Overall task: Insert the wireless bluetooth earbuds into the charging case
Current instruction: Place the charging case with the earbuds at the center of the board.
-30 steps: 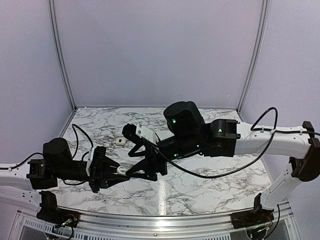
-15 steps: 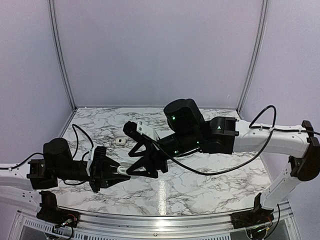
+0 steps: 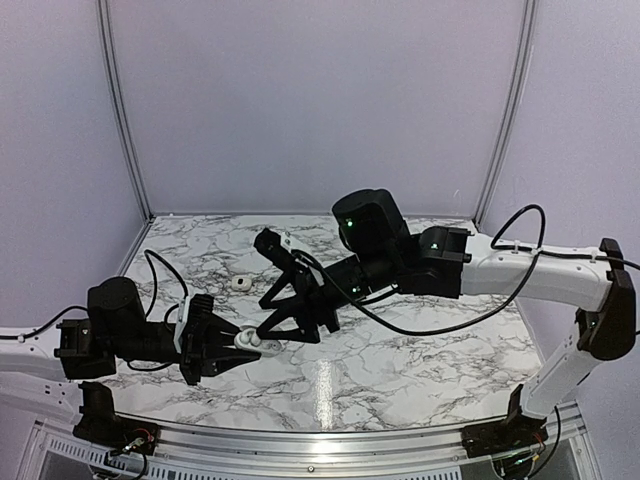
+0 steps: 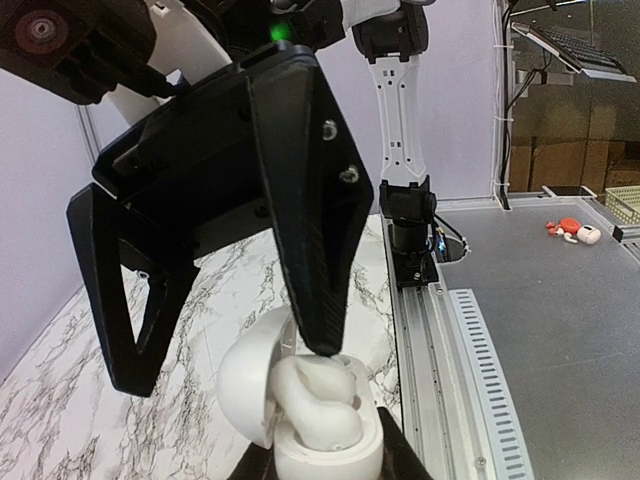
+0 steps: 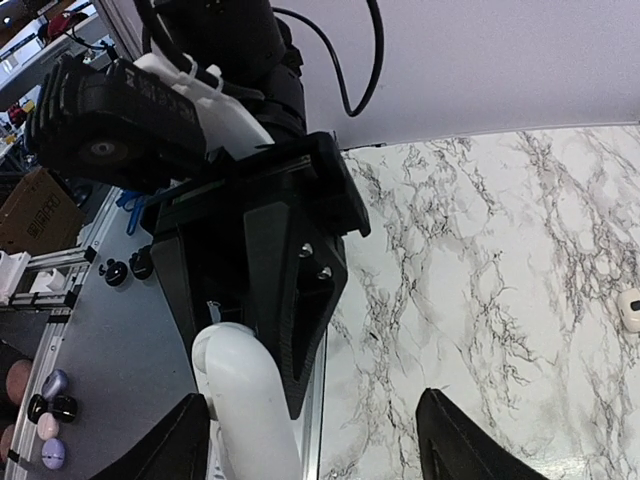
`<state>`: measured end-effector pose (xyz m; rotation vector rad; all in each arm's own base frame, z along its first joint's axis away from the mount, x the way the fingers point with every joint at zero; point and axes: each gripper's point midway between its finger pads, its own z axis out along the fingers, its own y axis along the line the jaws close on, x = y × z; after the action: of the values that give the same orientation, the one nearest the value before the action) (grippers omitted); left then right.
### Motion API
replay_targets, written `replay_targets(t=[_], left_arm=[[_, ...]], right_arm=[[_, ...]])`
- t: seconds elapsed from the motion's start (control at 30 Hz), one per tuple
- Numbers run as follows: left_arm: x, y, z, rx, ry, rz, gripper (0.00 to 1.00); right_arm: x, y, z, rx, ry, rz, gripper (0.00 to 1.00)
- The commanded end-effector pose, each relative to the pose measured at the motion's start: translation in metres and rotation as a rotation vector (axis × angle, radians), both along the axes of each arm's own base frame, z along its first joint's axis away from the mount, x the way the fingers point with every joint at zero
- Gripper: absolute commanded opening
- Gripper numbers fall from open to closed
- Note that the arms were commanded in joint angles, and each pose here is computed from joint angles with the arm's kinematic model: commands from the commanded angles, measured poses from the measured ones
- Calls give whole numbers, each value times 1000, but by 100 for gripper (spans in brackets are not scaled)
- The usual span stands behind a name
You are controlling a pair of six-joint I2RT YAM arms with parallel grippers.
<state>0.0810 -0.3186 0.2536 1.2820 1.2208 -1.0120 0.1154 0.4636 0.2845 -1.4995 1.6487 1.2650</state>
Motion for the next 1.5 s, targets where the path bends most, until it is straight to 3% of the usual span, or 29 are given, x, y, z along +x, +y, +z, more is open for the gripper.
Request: replay_targets(t=[0.0, 0.67, 1.47], left_arm=[[-5, 0, 10, -40, -32, -27, 0], [-1, 4, 16, -61, -35, 11, 0], [-1, -1, 11, -41, -29, -3, 0]], right_arm=[[8, 6, 5, 23, 45, 3, 70], [-3, 10, -12, -43, -9, 30, 69], [-8, 18, 24, 25, -51, 39, 76]])
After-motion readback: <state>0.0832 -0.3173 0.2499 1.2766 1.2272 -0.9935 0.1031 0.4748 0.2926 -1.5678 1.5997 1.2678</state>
